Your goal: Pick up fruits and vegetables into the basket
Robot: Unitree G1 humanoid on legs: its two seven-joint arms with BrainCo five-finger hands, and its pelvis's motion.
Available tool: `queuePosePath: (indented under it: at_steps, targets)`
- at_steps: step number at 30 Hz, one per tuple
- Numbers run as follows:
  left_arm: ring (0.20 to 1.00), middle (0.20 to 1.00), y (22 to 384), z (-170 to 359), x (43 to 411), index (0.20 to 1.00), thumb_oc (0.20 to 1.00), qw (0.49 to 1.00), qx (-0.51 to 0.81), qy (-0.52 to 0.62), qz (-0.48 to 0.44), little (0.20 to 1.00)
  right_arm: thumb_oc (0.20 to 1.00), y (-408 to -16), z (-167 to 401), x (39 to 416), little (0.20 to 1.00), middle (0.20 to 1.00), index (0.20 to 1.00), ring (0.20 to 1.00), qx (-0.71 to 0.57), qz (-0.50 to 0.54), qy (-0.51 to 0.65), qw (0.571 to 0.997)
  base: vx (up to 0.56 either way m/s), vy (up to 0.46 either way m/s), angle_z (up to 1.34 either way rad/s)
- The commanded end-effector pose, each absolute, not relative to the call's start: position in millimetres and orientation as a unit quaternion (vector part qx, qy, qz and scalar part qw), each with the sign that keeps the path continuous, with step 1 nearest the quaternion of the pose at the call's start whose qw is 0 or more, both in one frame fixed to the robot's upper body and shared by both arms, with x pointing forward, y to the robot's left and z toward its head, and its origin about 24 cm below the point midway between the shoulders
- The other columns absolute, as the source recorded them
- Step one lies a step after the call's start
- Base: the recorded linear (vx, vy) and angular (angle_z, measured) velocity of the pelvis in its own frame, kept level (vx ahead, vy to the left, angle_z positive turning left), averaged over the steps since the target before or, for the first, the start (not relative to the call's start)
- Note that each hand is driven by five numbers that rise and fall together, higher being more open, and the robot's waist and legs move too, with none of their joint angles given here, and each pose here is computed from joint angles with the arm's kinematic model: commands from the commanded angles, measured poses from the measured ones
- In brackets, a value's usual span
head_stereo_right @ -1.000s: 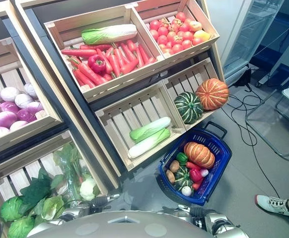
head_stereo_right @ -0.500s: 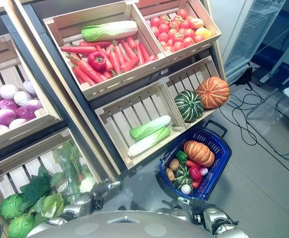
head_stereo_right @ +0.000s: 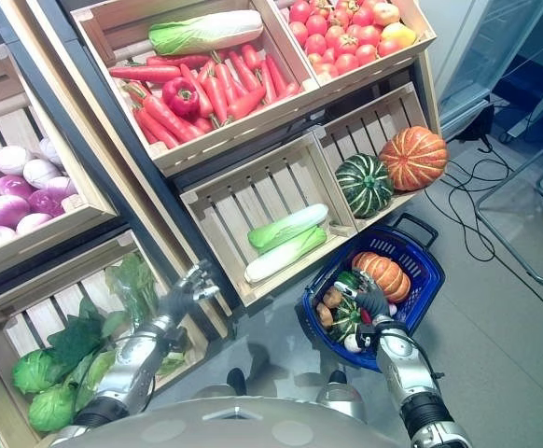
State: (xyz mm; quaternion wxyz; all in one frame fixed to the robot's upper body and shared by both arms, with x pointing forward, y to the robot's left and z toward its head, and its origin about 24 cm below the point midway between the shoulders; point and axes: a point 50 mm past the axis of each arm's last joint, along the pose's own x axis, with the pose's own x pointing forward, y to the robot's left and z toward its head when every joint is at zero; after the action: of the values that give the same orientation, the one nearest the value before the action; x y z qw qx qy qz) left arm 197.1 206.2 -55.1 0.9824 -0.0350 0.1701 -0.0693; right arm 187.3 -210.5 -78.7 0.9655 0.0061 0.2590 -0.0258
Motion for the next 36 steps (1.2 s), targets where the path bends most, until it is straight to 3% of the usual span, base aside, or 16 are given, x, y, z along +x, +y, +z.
queuePosePath:
  at_steps: [1, 15, 19, 36]
  targets:
    - [1.000, 1.000, 222, -13, 223, 1.000, 1.000, 0.997, -0.003, 0.055, -0.061, 1.000, 1.000, -211, -51, 209, 1.000, 1.000, 1.000, 1.000, 0.012, -0.042, 0.167, 0.985, 0.02, -0.032, 0.00]
    - [1.000, 1.000, 200, 77, 283, 1.000, 1.000, 0.983, 0.090, -0.157, -0.008, 1.000, 1.000, -217, 5, 247, 1.000, 1.000, 1.000, 1.000, -0.058, -0.068, 0.048, 0.995, -0.04, 0.018, -0.03]
    - [1.000, 1.000, 193, 99, 303, 1.000, 1.000, 0.966, 0.172, -0.192, 0.034, 1.000, 1.000, -217, 23, 260, 1.000, 1.000, 1.000, 1.000, -0.081, -0.057, 0.016, 0.995, -0.06, 0.021, -0.14]
    - [1.000, 1.000, 216, 148, 367, 1.000, 1.000, 0.935, 0.260, -0.143, 0.192, 1.000, 1.000, -200, 75, 291, 1.000, 1.000, 1.000, 1.000, -0.142, 0.021, -0.057, 0.988, -0.04, -0.011, -0.09]
